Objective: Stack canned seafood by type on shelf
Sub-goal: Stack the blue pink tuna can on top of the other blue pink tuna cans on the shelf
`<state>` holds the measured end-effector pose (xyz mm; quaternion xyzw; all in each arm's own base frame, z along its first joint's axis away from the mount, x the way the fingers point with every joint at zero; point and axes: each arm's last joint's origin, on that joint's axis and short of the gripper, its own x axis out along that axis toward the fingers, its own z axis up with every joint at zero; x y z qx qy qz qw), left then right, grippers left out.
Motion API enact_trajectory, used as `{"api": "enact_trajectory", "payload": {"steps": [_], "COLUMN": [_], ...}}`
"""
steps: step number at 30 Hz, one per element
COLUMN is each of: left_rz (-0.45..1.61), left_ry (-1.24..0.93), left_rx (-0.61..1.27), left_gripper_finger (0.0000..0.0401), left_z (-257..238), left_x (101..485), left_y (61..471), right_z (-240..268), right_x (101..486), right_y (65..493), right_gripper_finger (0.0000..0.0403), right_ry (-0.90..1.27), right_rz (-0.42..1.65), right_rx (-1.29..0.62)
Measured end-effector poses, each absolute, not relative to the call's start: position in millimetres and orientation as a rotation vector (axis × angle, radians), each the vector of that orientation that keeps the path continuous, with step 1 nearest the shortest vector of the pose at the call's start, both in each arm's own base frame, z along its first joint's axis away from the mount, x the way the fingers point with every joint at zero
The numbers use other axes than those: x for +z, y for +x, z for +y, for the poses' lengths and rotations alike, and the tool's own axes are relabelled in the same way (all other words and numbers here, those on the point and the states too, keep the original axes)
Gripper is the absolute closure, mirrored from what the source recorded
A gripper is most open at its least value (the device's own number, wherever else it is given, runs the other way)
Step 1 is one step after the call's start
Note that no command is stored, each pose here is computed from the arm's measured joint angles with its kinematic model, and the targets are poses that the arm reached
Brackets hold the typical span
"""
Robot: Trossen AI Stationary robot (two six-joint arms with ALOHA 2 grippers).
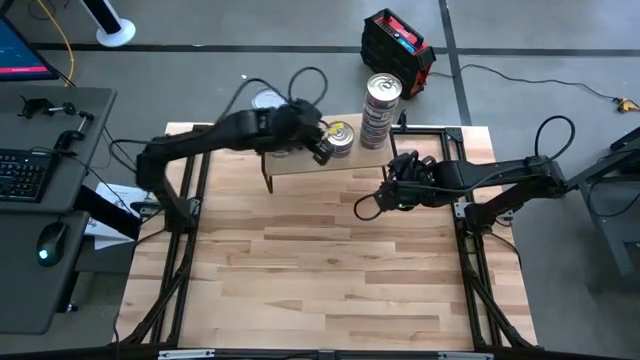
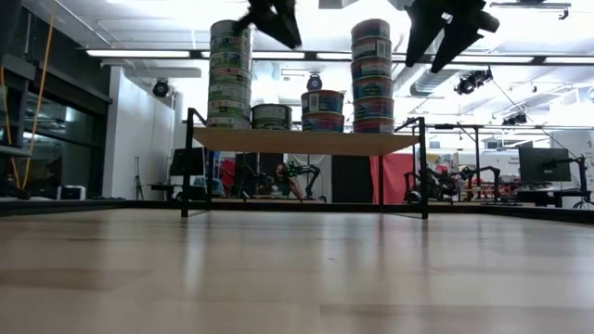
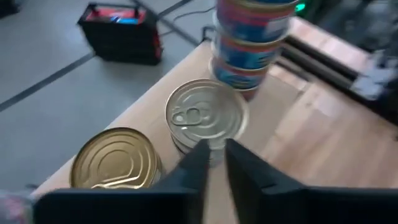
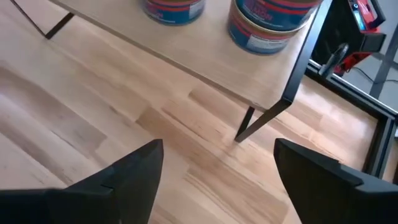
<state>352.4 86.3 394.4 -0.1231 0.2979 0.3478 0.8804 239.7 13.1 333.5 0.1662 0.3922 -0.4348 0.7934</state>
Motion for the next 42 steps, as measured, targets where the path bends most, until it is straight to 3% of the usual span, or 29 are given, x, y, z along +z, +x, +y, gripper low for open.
{"api": "enact_trajectory", "payload": {"steps": [2, 6, 8, 12, 14, 18, 21, 27, 32, 37, 42], "left_rz": [0.637, 0.658, 0.666, 0.652, 0.632, 0.588, 0.567, 0.461, 0.196, 0.108, 0.13], "left_ry": [-0.261, -0.247, -0.245, -0.258, -0.256, -0.265, -0.305, -0.364, -0.388, -0.354, -0.402], "left_rx": [0.781, 0.877, 0.891, 0.814, 0.797, 0.793, 0.811, 0.79, 0.865, 1.001, 0.97], "left_gripper_finger": [0.0385, 0.0394, 0.0399, 0.04, 0.04, 0.0401, 0.0401, 0.0401, 0.0401, 0.0401, 0.0401], "left_z": [90.6, 90.1, 87.7, 75.5, 70.2, 65.7, 52.4, -1.0, -25.0, -10.1, 14.4], "left_x": [383.9, 361.1, 350.5, 340.3, 341.6, 348.8, 349.7, 298.5, 276.8, 252.2, 227.9], "left_y": [365.2, 384.1, 393.2, 409.3, 412.0, 411.2, 409.5, 423.3, 430.1, 442.1, 456.1], "right_z": [13.6, 16.4, 16.3, 15.8, 15.8, 15.9, 15.8, 12.1, 8.4, 5.9, 5.2], "right_x": [333.5, 334.2, 334.4, 334.5, 334.7, 335.7, 335.8, 347.7, 363.9, 373.1, 375.7], "right_y": [239.7, 239.3, 238.9, 238.8, 239.3, 241.6, 241.4, 223.9, 202.6, 190.0, 188.8], "right_gripper_finger": [0.012, 0.0175, 0.0224, 0.0359, 0.0388, 0.0375, 0.0395, 0.0397, 0.04, 0.0402, 0.0402], "right_ry": [0.357, 0.32, 0.303, 0.277, 0.26, 0.254, 0.242, 0.256, 0.316, 0.392, 0.403], "right_rz": [0.839, 0.819, 0.811, 0.819, 0.821, 0.796, 0.798, 0.737, 0.639, 0.541, 0.496], "right_rx": [-0.936, -0.944, -0.955, -0.95, -0.942, -0.937, -0.937, -0.983, -0.996, -1.026, -1.041]}}
